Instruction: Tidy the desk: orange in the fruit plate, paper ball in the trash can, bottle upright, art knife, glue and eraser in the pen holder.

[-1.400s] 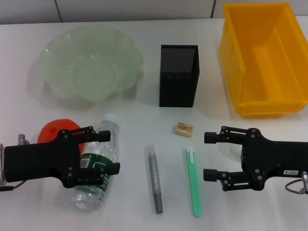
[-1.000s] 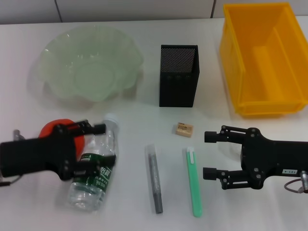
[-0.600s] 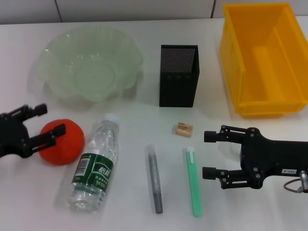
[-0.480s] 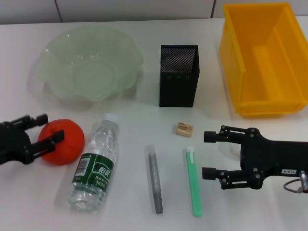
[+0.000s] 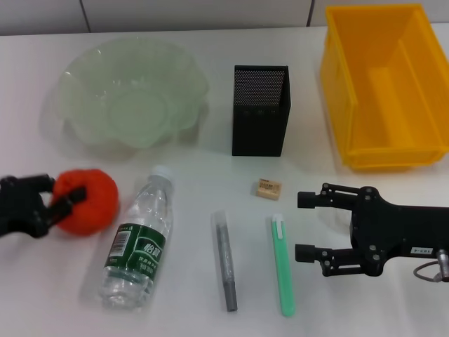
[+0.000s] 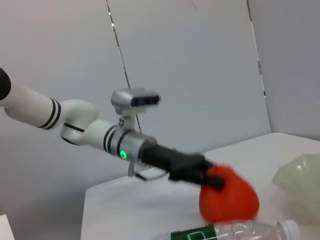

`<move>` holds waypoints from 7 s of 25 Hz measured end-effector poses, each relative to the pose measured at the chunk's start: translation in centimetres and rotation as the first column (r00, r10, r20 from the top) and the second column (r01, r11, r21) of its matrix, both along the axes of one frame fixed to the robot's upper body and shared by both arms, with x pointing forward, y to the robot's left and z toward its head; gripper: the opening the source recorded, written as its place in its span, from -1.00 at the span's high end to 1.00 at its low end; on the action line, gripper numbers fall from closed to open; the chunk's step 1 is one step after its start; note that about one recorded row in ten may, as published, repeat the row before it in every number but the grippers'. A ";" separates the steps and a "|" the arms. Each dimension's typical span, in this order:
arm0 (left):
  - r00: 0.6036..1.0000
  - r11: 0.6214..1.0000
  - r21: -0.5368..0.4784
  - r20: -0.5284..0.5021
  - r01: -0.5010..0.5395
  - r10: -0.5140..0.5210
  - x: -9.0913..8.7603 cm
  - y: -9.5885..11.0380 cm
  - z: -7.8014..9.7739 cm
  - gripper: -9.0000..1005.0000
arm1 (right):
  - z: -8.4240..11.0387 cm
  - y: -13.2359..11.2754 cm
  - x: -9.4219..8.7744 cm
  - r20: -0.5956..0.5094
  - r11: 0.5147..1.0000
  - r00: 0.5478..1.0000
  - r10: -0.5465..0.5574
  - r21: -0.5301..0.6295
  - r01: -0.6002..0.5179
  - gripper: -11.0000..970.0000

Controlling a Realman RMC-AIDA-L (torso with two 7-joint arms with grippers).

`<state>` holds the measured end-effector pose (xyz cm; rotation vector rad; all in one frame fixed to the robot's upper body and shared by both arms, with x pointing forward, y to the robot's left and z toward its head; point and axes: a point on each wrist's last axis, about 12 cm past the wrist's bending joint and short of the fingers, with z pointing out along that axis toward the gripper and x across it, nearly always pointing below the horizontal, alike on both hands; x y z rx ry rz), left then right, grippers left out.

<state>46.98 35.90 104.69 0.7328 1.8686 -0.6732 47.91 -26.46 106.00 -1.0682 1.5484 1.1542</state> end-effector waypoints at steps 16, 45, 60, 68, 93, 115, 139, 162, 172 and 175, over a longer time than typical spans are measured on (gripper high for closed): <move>0.969 0.989 -0.111 0.216 -0.100 0.122 10.2 -3.7 5.7 0.67 | 3.7 -3.5 -1.7 0.119 0.973 0.986 -0.120 0.213 0.093 -0.69; 0.955 0.958 -0.070 0.127 0.280 -0.270 3.1 -6.1 2.7 -0.67 | 16.9 7.2 5.7 -0.137 0.433 0.904 -0.405 -0.899 0.058 -0.63; 0.958 0.959 -0.075 0.117 0.273 -0.264 2.9 -6.0 2.3 -0.67 | 9.2 8.6 8.9 -0.175 0.356 0.866 -0.470 -0.935 0.004 -0.52; 0.959 0.960 -0.075 0.115 0.269 -0.260 2.9 -6.0 2.3 -0.67 | 7.9 9.4 9.3 -0.217 0.395 0.866 -0.451 -0.918 -0.025 -0.41; 0.955 0.942 -0.156 0.042 0.298 -0.295 2.4 -5.3 3.7 -0.67 | 16.2 1.0 12.9 0.090 0.447 0.715 -0.693 -0.724 0.525 -0.33; 0.959 0.932 0.360 -0.274 0.031 0.073 3.1 -13.0 11.9 -0.67 | 4.8 -0.6 0.9 0.102 0.965 0.983 -0.156 -0.198 0.173 -0.74; 0.886 0.910 0.403 -0.382 -0.097 0.264 5.8 -16.6 8.3 -0.66 | 0.0 -0.8 -1.4 0.086 0.976 0.987 -0.137 -0.159 0.149 -0.74; 0.864 0.895 0.441 -0.422 -0.068 0.274 7.5 -17.1 6.3 -0.25 | 0.0 -1.0 -1.3 0.061 0.975 0.986 -0.153 -0.155 0.161 -0.74; 0.892 0.888 0.459 -0.400 -0.006 0.213 7.0 -16.6 7.0 0.09 | 0.2 -1.0 -1.4 0.043 0.976 0.987 -0.154 -0.147 0.159 -0.74; 0.923 0.948 0.317 -0.373 0.029 0.096 6.2 -13.6 8.2 0.09 | 0.2 -1.1 -1.5 0.039 0.976 0.987 -0.157 -0.147 0.161 -0.74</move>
